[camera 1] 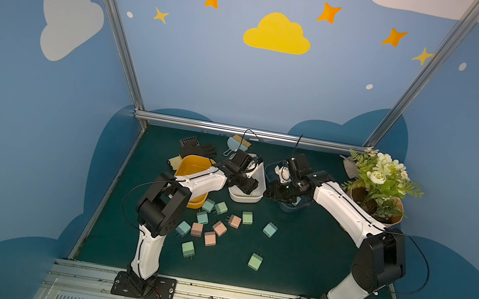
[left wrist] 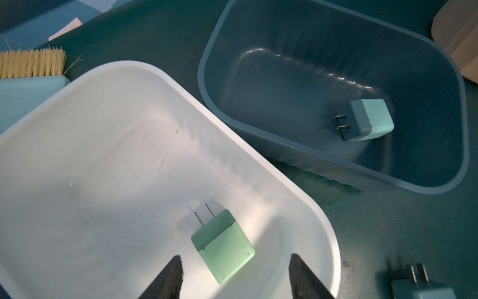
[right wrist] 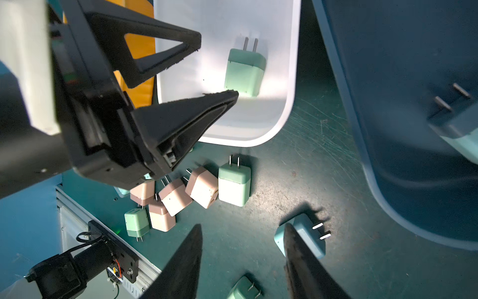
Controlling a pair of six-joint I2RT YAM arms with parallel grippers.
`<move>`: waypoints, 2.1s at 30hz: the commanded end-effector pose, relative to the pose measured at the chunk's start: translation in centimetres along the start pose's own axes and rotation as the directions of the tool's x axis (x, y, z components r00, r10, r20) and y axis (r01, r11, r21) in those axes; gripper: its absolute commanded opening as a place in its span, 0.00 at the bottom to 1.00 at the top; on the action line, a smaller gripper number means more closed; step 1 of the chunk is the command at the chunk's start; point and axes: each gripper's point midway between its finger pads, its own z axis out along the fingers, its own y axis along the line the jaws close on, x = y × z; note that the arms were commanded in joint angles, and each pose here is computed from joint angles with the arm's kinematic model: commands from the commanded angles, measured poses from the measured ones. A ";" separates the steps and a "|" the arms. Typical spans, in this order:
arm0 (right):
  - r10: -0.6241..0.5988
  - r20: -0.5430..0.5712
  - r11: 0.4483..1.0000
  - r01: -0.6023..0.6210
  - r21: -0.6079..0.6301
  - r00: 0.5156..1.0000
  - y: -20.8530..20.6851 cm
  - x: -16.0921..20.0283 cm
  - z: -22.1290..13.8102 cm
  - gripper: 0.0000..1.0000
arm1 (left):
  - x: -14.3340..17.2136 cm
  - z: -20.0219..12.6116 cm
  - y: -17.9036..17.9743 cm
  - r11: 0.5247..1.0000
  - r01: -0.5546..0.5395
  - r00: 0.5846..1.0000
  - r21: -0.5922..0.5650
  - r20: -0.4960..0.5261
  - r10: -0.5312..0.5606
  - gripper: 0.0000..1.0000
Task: Place the plugs by color into the storage box
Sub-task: Place the plug in the storage box, then pick up the plug from the center of the board.
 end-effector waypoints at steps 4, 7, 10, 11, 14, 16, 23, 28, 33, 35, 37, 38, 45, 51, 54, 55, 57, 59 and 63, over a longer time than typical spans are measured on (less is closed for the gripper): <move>-0.019 -0.010 1.000 0.019 0.010 1.000 0.1 1.2 -0.9 0.51 | -1.9 -2.8 -0.1 0.999 -0.015 0.997 -0.028 0.071 0.017 0.66; -0.024 -0.011 1.000 0.024 0.003 1.000 0.3 1.6 -1.6 0.51 | -2.3 -3.7 -0.2 0.999 -0.028 0.995 -0.035 0.090 0.031 0.66; -0.031 -0.001 1.000 0.031 -0.001 1.000 0.4 2.1 -2.2 0.51 | -2.4 -4.7 -0.3 0.999 -0.032 0.995 -0.041 0.091 0.036 0.66; -0.036 0.005 0.999 0.036 0.000 0.999 0.3 2.4 -2.3 0.52 | -2.5 -5.0 -0.3 0.999 -0.032 0.995 -0.042 0.094 0.036 0.66; -0.025 0.026 1.000 0.025 0.003 0.999 0.0 3.0 -2.4 0.52 | -2.3 -6.2 -0.3 0.998 -0.019 0.994 -0.052 0.103 0.025 0.65; -0.012 0.026 1.000 0.012 -0.014 1.000 0.2 3.4 -2.2 0.52 | -2.0 -7.1 -0.6 0.998 -0.012 0.994 -0.054 0.110 0.018 0.65; -0.024 0.023 0.999 0.025 -0.044 0.999 1.7 4.1 -1.5 0.51 | -0.4 -10.2 -1.1 0.994 -0.030 0.992 -0.102 0.120 0.042 0.65; -0.056 0.018 0.998 0.056 -0.026 0.998 2.5 4.7 -1.1 0.51 | 1.0 -12.4 -1.5 0.990 -0.052 0.991 -0.133 0.119 0.068 0.65; -0.061 0.017 0.998 0.062 -0.014 0.998 2.6 5.8 -0.5 0.50 | 2.3 -14.9 -2.6 0.989 -0.067 0.985 -0.132 0.148 0.086 0.64; -0.050 0.010 0.998 0.050 -0.035 0.999 2.8 6.3 0.0 0.50 | 3.5 -15.3 -2.8 0.987 -0.071 0.985 -0.141 0.149 0.092 0.64; -0.035 0.004 0.998 0.035 -0.057 0.999 3.0 6.8 0.4 0.50 | 4.6 -15.5 -3.2 0.989 -0.067 0.986 -0.134 0.144 0.086 0.64; -0.033 -0.001 0.997 0.033 -0.064 0.999 3.2 7.0 0.5 0.50 | 5.2 -15.5 -3.4 0.990 -0.062 0.987 -0.128 0.140 0.080 0.64; -0.062 -0.013 0.996 0.061 -0.057 0.998 3.6 8.9 1.0 0.50 | 7.8 -16.4 -5.7 0.995 -0.065 0.990 -0.071 0.117 0.073 0.64; -0.079 -0.024 0.996 0.078 -0.036 0.997 3.0 10.3 1.3 0.50 | 9.3 -17.3 -7.6 0.998 -0.060 0.990 0.014 0.131 0.058 0.62; -0.069 -0.041 0.997 0.068 -0.029 0.997 2.6 10.7 1.7 0.50 | 10.2 -17.2 -7.9 0.999 -0.032 0.992 0.027 0.126 0.029 0.62; -0.067 -0.047 0.997 0.066 -0.030 0.997 2.6 10.9 1.7 0.49 | 10.5 -17.0 -8.0 0.999 -0.023 0.992 0.034 0.122 0.019 0.62; -0.062 -0.058 0.998 0.060 -0.029 0.996 2.5 11.1 1.9 0.49 | 10.9 -16.7 -8.0 0.999 -0.005 0.993 0.037 0.116 0.001 0.62; -0.050 -0.063 0.998 0.048 -0.026 0.997 2.3 11.3 2.1 0.49 | 11.4 -15.9 -7.7 0.999 0.026 0.994 0.027 0.103 -0.028 0.63; -0.036 -0.060 0.999 0.034 -0.030 0.998 2.3 11.3 2.4 0.49 | 12.1 -14.0 -7.6 0.999 0.038 0.998 0.018 0.056 -0.039 0.63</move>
